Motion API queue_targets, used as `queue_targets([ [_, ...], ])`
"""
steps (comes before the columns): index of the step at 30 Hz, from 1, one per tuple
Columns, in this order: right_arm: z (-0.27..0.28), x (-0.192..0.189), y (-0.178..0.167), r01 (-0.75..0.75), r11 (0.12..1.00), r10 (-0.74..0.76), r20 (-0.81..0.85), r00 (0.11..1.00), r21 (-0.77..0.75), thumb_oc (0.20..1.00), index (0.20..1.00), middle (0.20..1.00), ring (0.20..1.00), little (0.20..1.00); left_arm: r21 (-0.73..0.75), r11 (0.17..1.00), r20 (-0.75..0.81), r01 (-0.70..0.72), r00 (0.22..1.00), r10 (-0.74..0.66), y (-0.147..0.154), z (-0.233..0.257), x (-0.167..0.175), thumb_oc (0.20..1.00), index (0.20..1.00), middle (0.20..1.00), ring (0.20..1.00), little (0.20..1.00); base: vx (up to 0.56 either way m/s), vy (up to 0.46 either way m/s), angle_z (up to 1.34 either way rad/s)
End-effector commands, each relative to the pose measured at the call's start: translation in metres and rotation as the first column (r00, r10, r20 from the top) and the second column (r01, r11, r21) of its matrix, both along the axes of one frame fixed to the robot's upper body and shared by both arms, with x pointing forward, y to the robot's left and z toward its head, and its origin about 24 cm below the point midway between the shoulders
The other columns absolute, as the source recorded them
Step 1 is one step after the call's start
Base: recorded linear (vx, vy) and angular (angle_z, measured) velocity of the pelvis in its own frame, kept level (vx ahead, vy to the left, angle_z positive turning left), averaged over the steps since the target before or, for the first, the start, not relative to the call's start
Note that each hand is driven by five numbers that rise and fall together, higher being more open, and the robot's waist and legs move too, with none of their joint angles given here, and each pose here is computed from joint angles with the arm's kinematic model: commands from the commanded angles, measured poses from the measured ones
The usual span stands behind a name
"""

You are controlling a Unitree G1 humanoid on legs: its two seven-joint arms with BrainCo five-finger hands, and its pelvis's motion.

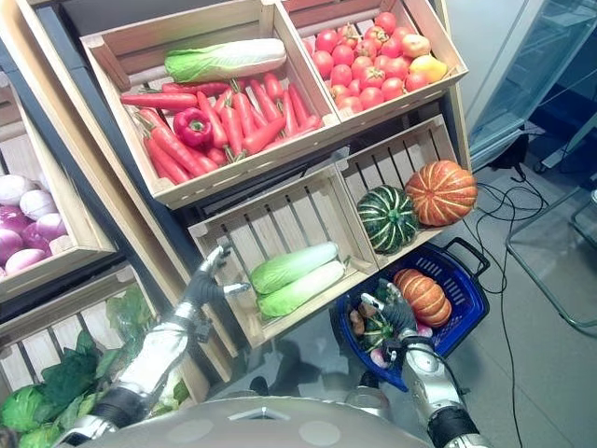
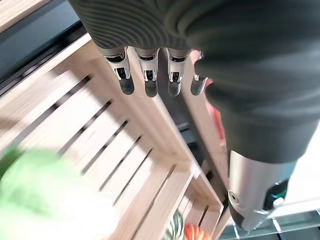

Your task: Pick up fruits and vegetables into the basket

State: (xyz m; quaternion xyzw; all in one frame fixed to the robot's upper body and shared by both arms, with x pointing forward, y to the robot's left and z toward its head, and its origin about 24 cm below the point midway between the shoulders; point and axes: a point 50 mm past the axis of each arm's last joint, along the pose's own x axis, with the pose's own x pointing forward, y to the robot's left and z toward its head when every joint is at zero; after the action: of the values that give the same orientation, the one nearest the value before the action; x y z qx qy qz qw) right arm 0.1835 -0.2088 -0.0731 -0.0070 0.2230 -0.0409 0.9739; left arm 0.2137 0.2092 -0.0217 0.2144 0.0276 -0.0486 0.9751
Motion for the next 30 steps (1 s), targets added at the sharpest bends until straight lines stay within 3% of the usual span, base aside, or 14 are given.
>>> queue_targets([
  [1,0.049,0.039,0.001,0.034,0.997,-0.014,0.287,0.958,-0.063,1.0,1.0,1.0,1.0,1.0,0.059,0.998,0.234,-0.018,0.972,0.004,0.003,0.043,0.033,1.0,1.0,1.0,1.0,1.0,-0.07,-0.014,-0.1],
  [7,0.096,0.077,0.001,0.078,0.987,-0.003,0.466,0.885,-0.141,1.0,1.0,1.0,1.0,1.0,0.168,0.976,0.39,-0.139,0.919,0.064,-0.013,0.074,0.077,1.0,1.0,1.0,1.0,1.0,-0.2,0.008,-0.03],
  [15,0.152,0.121,0.017,0.151,0.981,-0.043,0.624,0.78,-0.122,1.0,1.0,1.0,1.0,1.0,0.266,0.936,0.48,-0.232,0.874,0.08,-0.022,0.131,0.135,1.0,1.0,1.0,1.0,1.0,-0.17,-0.033,-0.18],
  [24,0.196,0.138,0.04,0.105,0.98,0.054,0.729,0.683,-0.171,1.0,1.0,1.0,1.0,1.0,0.309,0.908,0.47,-0.282,0.875,0.112,-0.024,0.154,0.161,1.0,1.0,1.0,1.0,1.0,-0.04,0.003,-0.16],
  [30,0.217,0.139,0.044,0.099,0.969,0.116,0.774,0.623,-0.225,1.0,1.0,1.0,1.0,1.0,0.294,0.882,0.454,-0.369,0.866,0.211,-0.013,0.162,0.171,1.0,1.0,1.0,1.0,1.0,0.02,0.015,-0.04],
])
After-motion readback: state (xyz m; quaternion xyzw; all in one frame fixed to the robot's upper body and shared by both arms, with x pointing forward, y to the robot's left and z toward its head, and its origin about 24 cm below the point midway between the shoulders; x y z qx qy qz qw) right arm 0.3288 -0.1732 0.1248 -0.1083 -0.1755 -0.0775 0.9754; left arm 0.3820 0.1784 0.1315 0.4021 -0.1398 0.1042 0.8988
